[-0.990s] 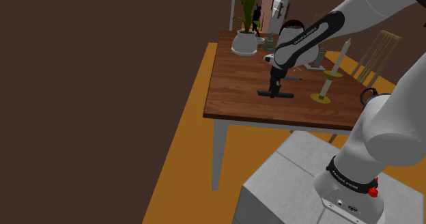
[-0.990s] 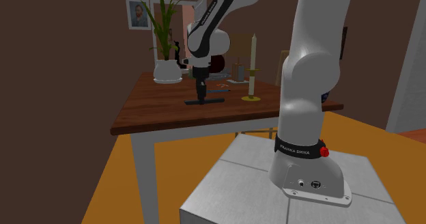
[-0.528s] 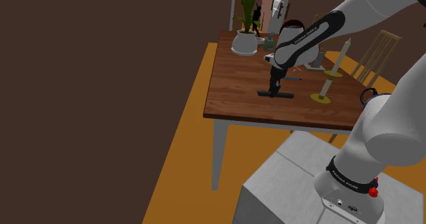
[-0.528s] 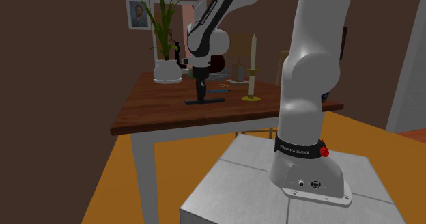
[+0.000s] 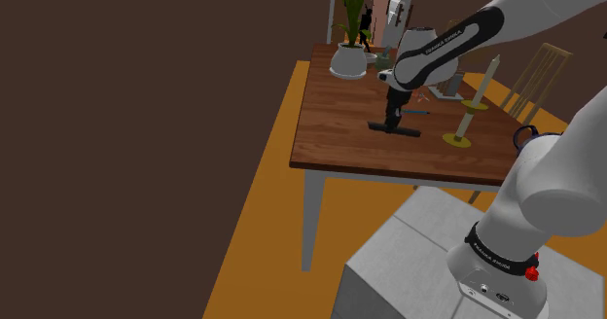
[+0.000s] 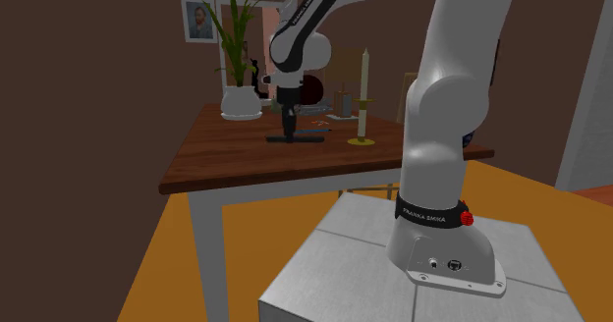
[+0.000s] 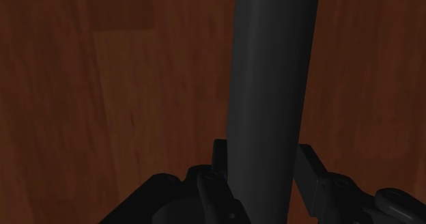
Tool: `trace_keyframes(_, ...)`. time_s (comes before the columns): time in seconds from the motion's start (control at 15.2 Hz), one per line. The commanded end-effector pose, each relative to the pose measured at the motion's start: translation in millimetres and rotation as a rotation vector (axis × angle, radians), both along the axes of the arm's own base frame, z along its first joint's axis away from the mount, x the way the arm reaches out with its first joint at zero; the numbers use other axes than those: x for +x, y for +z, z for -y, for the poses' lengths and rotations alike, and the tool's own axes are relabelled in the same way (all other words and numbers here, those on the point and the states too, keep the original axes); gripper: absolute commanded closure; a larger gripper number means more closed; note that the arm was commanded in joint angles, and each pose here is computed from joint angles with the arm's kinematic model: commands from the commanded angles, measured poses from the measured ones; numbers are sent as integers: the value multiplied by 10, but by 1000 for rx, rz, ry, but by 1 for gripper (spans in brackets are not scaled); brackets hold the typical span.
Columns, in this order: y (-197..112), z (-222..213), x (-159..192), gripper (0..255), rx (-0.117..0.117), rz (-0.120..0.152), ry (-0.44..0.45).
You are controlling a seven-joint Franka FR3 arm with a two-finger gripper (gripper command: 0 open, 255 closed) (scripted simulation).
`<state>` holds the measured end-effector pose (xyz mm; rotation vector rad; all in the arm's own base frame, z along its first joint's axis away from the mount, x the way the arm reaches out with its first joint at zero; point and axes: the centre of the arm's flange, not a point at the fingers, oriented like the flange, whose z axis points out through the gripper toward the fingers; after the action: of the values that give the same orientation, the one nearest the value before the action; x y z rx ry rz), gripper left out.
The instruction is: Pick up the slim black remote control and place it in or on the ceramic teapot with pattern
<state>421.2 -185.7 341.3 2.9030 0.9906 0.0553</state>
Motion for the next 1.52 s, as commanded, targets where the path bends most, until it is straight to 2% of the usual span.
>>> trace_keyframes(0.0,103,15,-4,255,0,-1,0)
trace_keyframes(1.45,1265,15,-4,255,0,-1,0)
